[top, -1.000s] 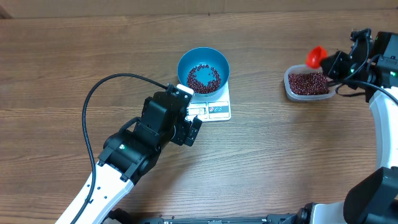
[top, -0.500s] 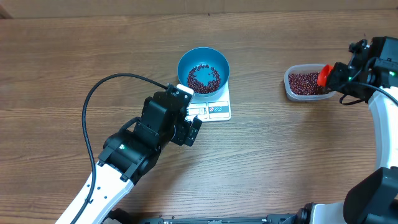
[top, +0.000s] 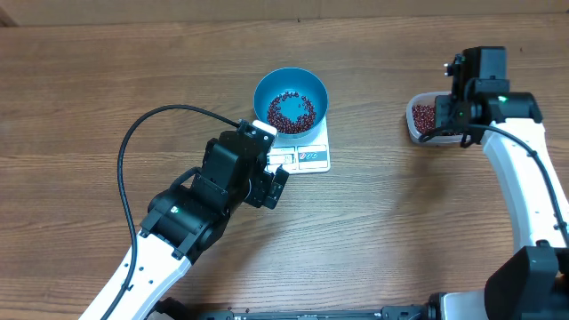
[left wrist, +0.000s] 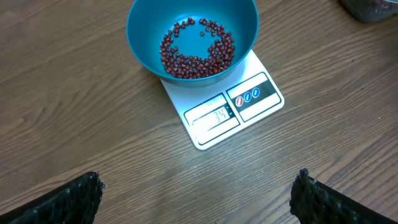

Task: Scoop item into bowl and weigh 150g on scale
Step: 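Lower the red scoop into the beans with the right gripper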

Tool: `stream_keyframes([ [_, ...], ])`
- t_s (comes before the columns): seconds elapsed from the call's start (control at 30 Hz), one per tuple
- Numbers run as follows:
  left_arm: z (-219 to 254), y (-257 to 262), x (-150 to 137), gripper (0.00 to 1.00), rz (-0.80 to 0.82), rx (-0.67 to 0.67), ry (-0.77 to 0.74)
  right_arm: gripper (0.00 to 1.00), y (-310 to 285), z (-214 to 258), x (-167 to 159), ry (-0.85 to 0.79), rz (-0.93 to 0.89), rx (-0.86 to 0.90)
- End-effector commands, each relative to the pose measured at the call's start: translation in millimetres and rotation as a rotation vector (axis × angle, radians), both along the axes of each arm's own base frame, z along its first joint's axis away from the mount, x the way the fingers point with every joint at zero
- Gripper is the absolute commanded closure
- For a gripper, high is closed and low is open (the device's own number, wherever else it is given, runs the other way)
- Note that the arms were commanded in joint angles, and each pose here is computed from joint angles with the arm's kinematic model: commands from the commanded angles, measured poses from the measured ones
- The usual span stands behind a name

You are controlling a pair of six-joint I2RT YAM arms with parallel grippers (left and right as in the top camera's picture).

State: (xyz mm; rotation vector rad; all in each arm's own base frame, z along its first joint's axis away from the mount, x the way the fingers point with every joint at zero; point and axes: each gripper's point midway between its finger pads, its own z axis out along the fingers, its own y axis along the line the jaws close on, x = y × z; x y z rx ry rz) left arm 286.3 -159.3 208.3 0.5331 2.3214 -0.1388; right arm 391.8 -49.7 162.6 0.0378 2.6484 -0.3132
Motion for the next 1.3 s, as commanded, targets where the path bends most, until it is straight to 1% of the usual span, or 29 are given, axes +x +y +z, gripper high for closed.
stream_keyframes([
  [0.0,-1,2,2,0.00,0.012,0.005,-0.001,0.96,-16,18,1,-0.032,-0.029,-0.099],
  [0.37,-1,2,2,0.01,0.012,0.005,-0.001,0.96,-17,3,3,-0.002,0.007,-0.116],
  [0.63,-1,2,2,0.00,0.012,0.005,-0.001,0.96,-15,-45,7,0.125,0.019,-0.101],
  [0.87,-1,2,2,0.00,0.012,0.005,-0.001,0.96,-12,-69,8,0.178,0.029,-0.080],
  [1.07,-1,2,2,0.00,0.012,0.005,-0.001,0.96,5,-74,11,0.176,0.095,0.003],
  [1.27,-1,2,2,0.00,0.012,0.005,-0.001,0.96,9,-76,8,0.189,0.107,0.022],
])
